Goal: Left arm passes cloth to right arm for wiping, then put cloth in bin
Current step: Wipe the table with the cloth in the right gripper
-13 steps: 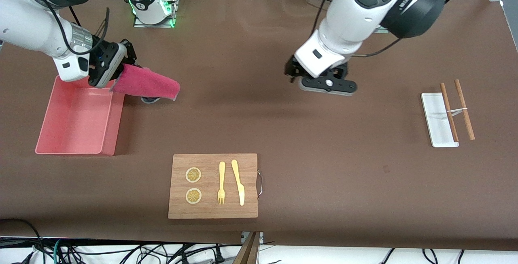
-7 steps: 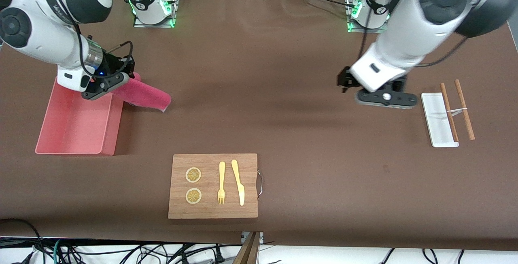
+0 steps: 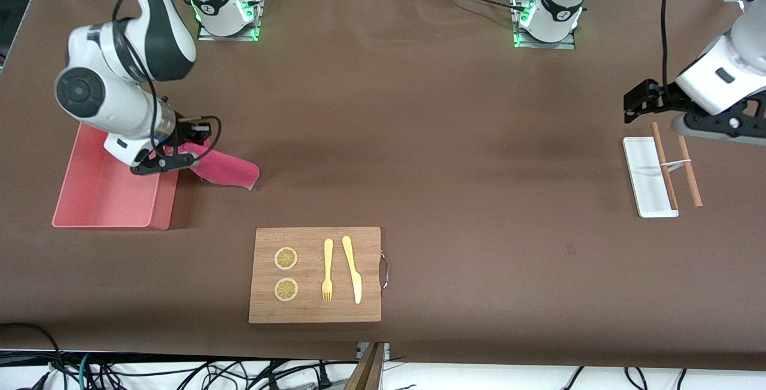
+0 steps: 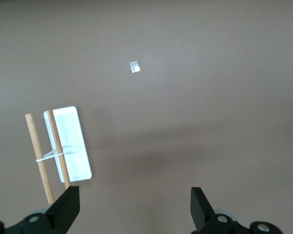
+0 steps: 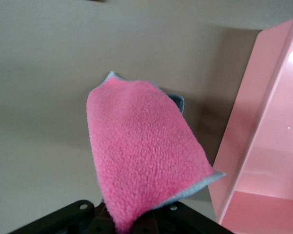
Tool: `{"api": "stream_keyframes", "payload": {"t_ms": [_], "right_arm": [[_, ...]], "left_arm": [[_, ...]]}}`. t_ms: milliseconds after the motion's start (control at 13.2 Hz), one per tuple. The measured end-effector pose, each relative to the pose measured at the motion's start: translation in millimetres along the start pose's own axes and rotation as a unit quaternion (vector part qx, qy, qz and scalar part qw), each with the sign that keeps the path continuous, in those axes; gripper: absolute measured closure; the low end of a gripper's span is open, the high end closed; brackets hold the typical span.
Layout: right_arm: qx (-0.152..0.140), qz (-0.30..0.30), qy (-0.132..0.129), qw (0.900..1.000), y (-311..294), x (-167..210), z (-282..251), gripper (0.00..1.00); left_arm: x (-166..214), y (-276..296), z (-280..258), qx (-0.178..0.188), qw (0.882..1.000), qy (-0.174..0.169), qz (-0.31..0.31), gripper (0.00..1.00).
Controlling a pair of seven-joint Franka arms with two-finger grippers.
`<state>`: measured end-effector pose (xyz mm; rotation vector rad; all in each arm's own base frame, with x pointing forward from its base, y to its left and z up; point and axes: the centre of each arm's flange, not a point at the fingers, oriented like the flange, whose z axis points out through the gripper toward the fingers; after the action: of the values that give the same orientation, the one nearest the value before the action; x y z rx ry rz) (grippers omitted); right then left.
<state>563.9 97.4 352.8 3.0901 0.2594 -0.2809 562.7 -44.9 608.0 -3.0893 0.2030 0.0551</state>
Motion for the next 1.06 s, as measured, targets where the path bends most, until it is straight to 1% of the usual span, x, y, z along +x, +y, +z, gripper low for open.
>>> {"api": "stream_keyframes", "payload": {"t_ms": [228,532,684,836,1064], "right_arm": [[0.001,0.015,0.019,1.000,-1,25,55,0.98],[0.003,0.028,0.036,0.999,-1,39,96,0.98],[0.007,0.058,0.037,0.998,-9,42,111,0.98],[0.020,0.090,0.036,0.995,-52,42,117,0.98],[0.041,0.115,0.043,0.992,-122,36,112,0.98]], "left_arm": [[-9,-1,3,0.002,1.000,0.017,-0.001,0.00],[-10,-20,11,-0.004,1.000,0.014,-0.003,0.00],[-10,-25,13,-0.004,1.000,0.012,-0.004,0.00],[-10,-26,15,-0.004,1.000,0.010,-0.005,0.00],[-10,-24,15,-0.004,1.000,0.010,-0.003,0.00]]}}
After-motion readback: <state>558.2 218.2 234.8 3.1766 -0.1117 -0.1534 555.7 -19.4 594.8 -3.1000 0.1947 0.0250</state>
